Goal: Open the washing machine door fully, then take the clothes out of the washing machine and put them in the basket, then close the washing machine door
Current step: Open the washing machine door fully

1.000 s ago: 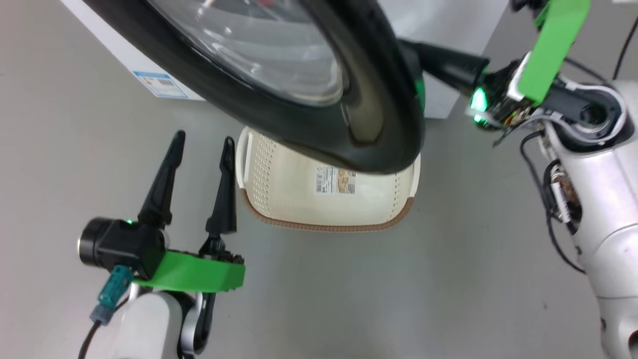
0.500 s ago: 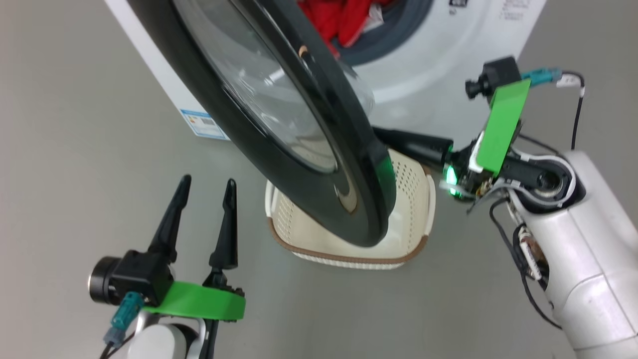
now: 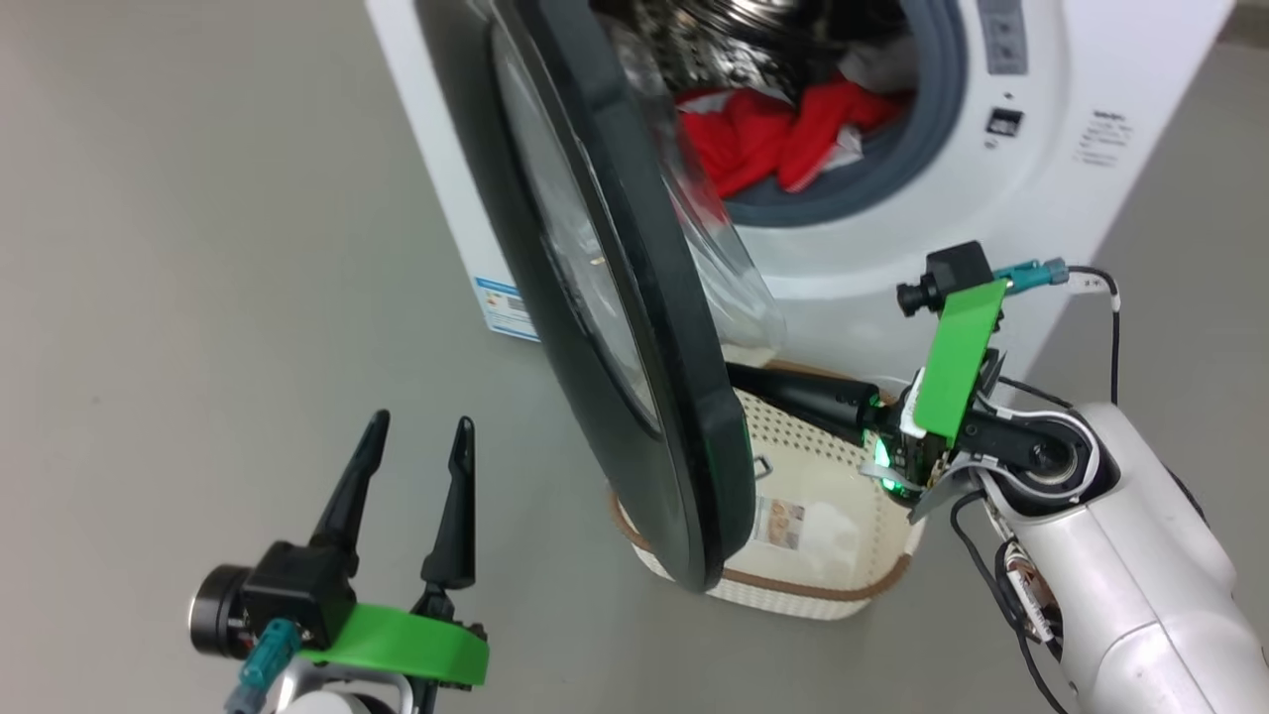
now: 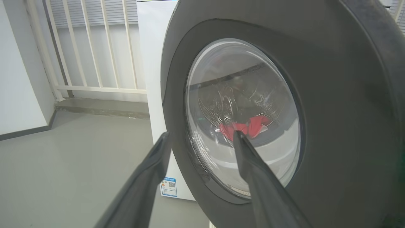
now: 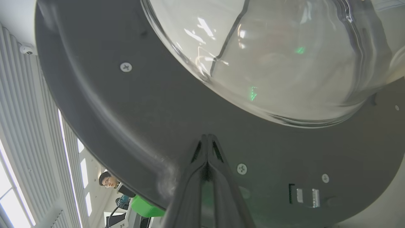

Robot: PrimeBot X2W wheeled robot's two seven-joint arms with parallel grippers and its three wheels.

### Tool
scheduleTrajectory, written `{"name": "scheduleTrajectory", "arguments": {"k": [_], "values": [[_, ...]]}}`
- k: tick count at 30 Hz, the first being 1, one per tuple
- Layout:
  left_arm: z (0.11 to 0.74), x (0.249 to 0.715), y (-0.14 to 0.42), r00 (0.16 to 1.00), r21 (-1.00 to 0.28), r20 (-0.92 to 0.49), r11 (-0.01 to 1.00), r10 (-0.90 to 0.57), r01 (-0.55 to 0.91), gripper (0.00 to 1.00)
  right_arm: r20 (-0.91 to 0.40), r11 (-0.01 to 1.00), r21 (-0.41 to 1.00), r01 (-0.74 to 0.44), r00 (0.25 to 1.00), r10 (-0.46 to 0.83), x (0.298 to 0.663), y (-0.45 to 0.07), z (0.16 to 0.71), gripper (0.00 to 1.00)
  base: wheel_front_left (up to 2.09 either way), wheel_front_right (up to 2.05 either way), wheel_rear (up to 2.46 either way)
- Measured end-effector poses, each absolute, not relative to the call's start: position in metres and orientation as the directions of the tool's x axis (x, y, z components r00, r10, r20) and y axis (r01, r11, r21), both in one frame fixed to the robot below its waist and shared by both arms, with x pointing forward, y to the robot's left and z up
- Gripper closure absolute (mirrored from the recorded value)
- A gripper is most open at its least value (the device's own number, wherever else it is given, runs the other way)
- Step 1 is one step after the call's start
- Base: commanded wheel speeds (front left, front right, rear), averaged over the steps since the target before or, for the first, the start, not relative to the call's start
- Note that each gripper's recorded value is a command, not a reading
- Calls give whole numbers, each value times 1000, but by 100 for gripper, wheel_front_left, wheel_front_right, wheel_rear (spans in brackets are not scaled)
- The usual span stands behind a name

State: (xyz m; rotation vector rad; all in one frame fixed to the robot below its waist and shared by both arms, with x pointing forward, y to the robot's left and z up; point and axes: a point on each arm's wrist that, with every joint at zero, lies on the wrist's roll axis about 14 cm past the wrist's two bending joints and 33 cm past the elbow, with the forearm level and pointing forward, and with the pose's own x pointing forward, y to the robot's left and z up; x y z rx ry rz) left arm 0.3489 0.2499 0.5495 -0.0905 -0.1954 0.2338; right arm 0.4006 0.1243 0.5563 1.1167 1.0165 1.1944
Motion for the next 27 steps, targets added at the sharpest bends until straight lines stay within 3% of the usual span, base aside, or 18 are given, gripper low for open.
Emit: {"name": "scheduleTrajectory", "arguments": {"k": [18,27], "values": [[552,290,294,901,-122,193,921,388,-370,0,-20,3,985,-174,-97,995,346,185,562,100,0,0,0],[550,283,301,888,-124,188,907,419,-401,0,-32,10,985,-174,-128,991,338,198,559,100,0,0,0]]}}
